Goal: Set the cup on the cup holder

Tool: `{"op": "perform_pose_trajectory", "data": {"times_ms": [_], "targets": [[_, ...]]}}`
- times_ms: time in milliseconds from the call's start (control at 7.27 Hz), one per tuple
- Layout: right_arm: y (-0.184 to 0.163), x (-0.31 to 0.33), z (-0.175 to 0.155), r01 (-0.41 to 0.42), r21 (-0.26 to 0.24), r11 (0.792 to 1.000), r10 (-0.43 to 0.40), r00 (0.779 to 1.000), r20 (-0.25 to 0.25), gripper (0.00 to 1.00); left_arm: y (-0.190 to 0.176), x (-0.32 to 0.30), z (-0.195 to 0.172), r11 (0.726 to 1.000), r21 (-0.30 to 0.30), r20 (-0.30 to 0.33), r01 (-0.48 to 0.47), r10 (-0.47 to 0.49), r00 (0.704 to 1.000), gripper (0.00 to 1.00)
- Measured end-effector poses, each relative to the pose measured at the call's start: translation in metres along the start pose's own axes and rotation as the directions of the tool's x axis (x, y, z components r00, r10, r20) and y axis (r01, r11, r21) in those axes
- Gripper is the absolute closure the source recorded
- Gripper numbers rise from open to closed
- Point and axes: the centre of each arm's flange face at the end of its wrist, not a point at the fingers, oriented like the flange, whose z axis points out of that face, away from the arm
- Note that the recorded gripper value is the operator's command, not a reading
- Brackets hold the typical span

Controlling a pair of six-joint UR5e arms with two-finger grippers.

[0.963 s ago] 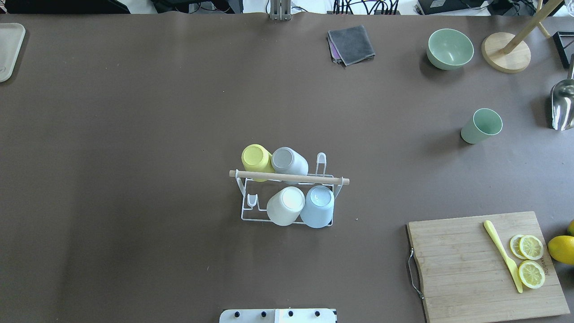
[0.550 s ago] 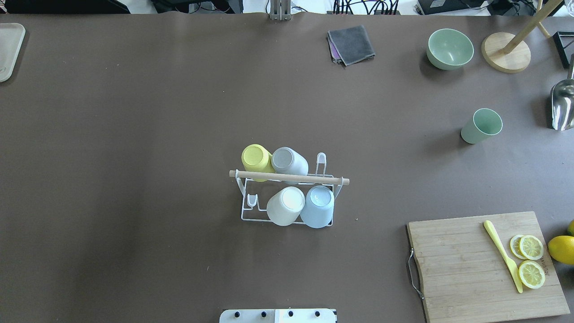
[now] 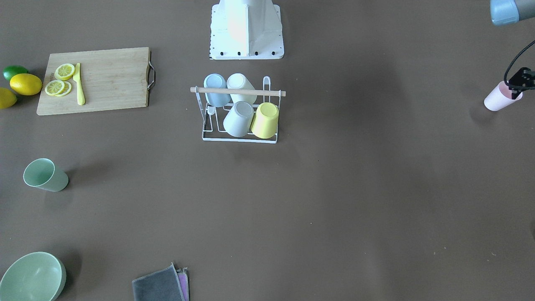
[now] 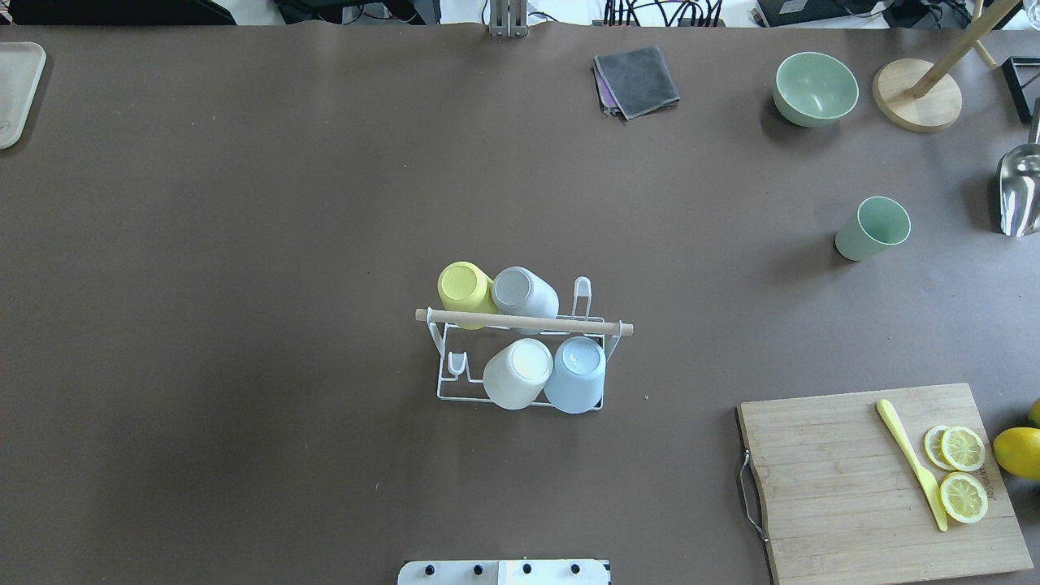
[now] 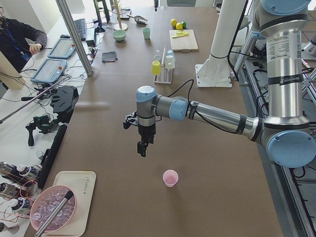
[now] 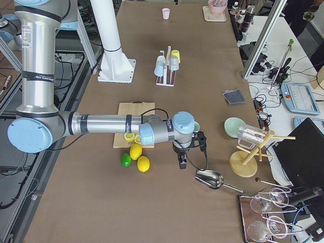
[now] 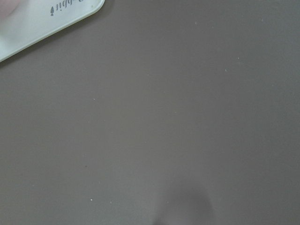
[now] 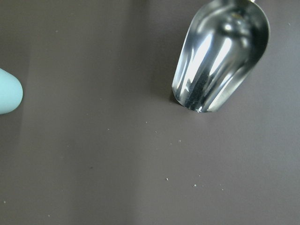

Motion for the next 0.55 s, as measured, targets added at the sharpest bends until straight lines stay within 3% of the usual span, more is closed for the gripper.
{"op": "perform_pose_trajectory", "data": {"times_ms": [138, 275, 550], "targets": [[-0.017, -0.023, 0.006, 0.044, -0.015, 0.999, -0.044, 0.999, -0.024, 0.01, -0.005, 0.009, 0.009, 0.995, -0.069, 0.055, -0.070, 0.074, 0.996, 0.01], [-0.039, -0.055, 0.013, 0.077, -0.060, 0.995, -0.079, 0.996, -0.033, 0.00, -0.006, 0.017, 0.022, 0.975, -0.147, 0.091, -0.164, 0.179, 0.980, 0.01], [-0.085, -0.123, 0.012, 0.100, -0.158, 0.982, -0.109, 0.993, -0.050, 0.00, -0.004, 0.028, 0.046, 0.910, -0.268, 0.120, -0.317, 0.358, 0.926, 0.01]]}}
